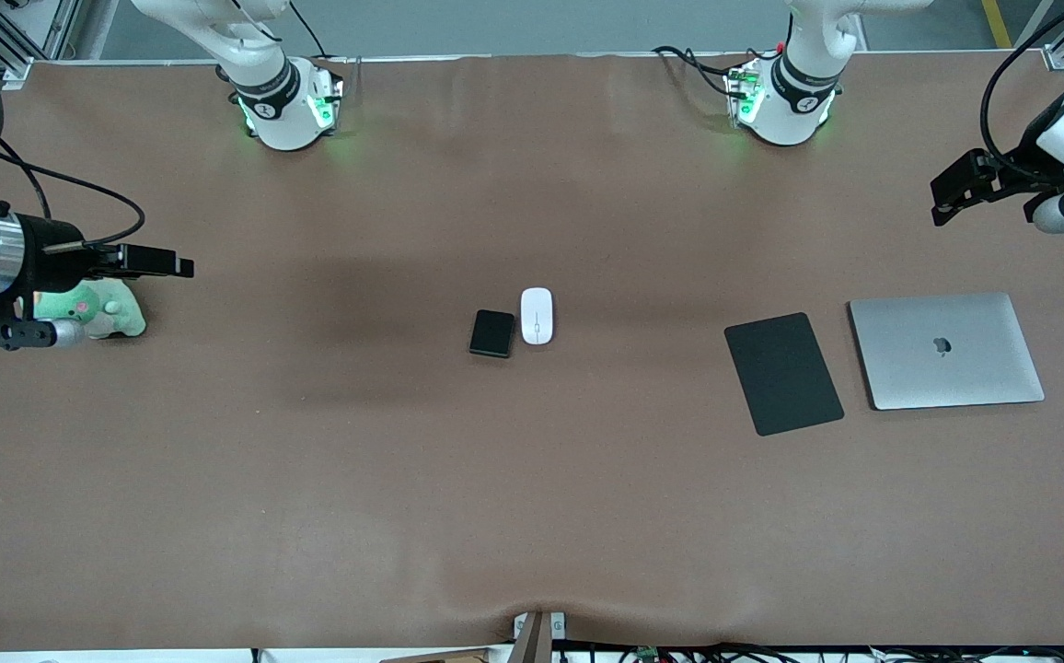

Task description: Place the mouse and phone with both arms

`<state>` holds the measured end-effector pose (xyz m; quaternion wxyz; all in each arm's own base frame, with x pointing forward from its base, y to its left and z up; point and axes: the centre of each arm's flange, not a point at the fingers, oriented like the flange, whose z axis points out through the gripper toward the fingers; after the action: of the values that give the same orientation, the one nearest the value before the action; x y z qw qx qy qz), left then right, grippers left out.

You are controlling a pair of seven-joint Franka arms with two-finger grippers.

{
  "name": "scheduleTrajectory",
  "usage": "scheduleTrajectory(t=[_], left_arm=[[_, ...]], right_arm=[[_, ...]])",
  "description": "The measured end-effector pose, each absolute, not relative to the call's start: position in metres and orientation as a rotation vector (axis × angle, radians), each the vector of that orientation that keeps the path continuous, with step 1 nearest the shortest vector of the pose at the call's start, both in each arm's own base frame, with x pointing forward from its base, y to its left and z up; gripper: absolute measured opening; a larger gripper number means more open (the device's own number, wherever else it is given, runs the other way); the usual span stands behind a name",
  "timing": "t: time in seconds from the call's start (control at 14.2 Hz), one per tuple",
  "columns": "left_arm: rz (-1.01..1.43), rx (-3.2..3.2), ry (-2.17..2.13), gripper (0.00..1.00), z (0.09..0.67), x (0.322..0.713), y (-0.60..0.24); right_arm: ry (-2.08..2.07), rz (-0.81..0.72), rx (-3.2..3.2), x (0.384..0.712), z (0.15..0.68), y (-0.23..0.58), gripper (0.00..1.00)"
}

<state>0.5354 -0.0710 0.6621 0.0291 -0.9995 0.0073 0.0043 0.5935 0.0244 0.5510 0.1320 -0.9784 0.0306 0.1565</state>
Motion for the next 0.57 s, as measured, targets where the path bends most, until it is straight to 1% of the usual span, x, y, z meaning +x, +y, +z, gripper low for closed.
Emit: scheduleTrajectory(t=[0.21,0.28,0.42,0.57], left_arm=[[0.04,-3.082,0.039,1.0,0.653,0.54,-0.076],[0.06,-3.08,0.052,1.0,0.646,0.543,-0.081],[0.09,-3.077,0.108,1.0,0.627,0.552,-0.102],[0.103,-3.076,0.176,1.0,0.603,0.562,-0.136]], right_arm=[[0.074,0.441,-2.942,0.592,0.564,0.021,1.0],[0.067,0.472,-2.956,0.587,0.57,0.021,1.0],[0.071,0.515,-2.98,0.577,0.579,0.016,1.0],[0.086,0.494,-3.026,0.572,0.592,0.009,1.0]])
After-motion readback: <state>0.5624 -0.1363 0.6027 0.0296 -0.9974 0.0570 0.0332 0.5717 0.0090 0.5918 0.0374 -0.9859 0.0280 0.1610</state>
